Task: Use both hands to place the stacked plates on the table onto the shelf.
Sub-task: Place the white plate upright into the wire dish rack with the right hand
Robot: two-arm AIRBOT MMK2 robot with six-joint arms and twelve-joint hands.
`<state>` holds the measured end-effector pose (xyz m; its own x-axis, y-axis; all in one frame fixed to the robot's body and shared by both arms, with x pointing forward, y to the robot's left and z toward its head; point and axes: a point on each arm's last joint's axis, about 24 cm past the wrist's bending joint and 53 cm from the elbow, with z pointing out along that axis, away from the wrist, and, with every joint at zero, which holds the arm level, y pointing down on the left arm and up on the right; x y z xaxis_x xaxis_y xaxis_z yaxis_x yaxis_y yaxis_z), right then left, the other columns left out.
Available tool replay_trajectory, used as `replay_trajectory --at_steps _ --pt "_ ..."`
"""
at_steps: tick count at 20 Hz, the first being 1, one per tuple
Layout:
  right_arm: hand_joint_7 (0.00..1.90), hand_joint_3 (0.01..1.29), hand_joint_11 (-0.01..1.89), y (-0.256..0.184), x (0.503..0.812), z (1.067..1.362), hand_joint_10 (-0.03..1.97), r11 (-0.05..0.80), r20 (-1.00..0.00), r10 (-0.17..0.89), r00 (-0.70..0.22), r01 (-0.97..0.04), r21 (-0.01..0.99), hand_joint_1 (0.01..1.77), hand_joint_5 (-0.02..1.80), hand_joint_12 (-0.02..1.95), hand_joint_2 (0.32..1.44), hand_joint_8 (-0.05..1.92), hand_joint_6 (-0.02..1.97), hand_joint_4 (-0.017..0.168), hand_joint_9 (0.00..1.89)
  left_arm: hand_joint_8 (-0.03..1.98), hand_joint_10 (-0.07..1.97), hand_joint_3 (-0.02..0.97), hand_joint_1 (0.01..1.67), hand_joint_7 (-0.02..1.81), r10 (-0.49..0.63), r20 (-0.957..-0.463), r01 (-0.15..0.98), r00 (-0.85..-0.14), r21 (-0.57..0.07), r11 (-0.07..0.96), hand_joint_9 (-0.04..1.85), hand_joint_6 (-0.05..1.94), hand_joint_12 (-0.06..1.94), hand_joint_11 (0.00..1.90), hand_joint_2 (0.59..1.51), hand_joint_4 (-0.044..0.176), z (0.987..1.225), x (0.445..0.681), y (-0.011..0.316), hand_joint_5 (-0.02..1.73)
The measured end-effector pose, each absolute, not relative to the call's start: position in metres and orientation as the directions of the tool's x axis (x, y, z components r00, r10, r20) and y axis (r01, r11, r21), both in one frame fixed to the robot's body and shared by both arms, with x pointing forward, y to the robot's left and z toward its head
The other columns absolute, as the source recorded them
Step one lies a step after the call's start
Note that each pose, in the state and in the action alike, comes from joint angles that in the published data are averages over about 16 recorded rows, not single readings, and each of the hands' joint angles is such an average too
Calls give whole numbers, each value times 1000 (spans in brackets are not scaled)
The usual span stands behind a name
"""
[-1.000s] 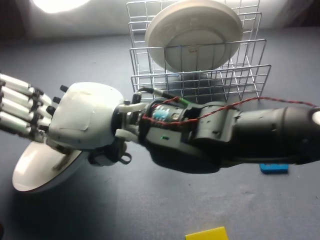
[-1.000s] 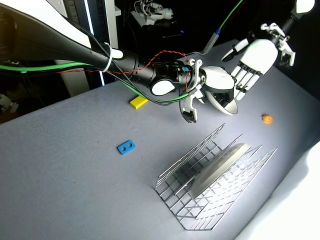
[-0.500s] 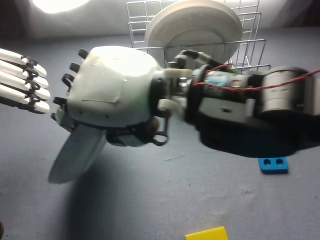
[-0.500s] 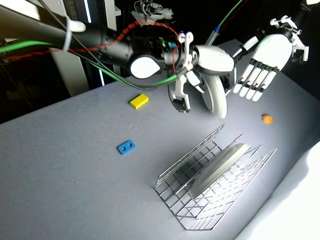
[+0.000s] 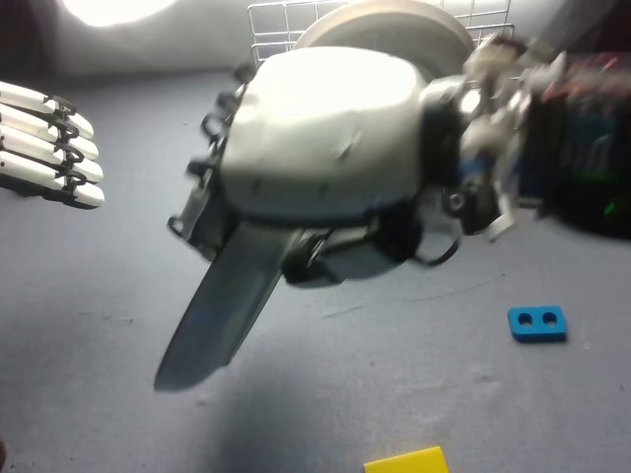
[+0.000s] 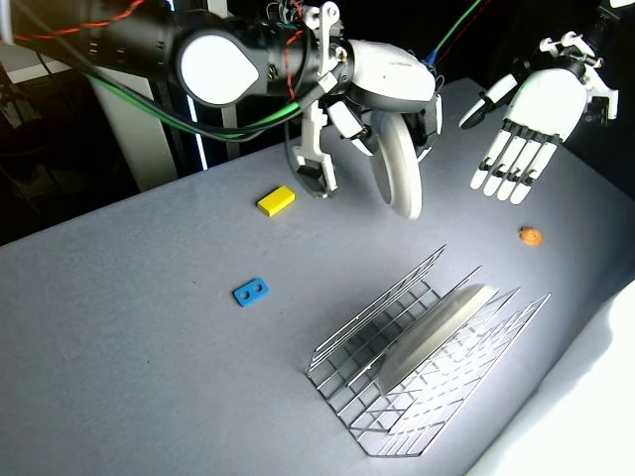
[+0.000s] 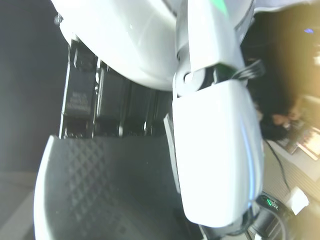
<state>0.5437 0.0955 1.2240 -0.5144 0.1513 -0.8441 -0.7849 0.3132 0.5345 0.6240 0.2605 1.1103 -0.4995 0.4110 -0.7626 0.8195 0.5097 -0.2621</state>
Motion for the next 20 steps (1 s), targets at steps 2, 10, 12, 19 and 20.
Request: replay_trajectory --at_steps 2,10,12,19,20 --pt "1090 10 925 86 553 1231 927 327 -809 176 -560 -742 585 1360 929 887 951 723 949 -1 1091 0 5 18 20 197 409 -764 819 -499 -261 511 164 20 355 15 1173 3 1111 625 259 197" --pt "1114 10 924 42 613 1258 916 396 -650 365 -666 -521 756 1370 929 874 962 683 937 -3 1094 0 5 18 19 187 409 -767 822 -495 -259 508 155 19 346 15 1173 2 1111 625 256 195" --pt "1117 10 925 33 626 1263 920 411 -625 409 -665 -477 777 1373 926 875 966 685 935 -3 1087 0 6 18 19 185 410 -766 822 -494 -258 507 153 19 341 15 1173 2 1111 624 256 193" --pt "1116 10 941 9 656 1273 926 443 -577 500 -645 -382 811 1378 912 867 980 691 930 -6 1079 0 6 18 19 196 414 -765 824 -493 -258 504 164 19 374 15 1173 2 1110 624 254 200" --pt "1116 10 944 7 658 1275 926 444 -572 509 -643 -373 815 1378 909 866 981 691 929 -6 1078 0 6 17 20 195 414 -765 824 -493 -258 504 164 19 374 15 1173 3 1110 623 254 200"
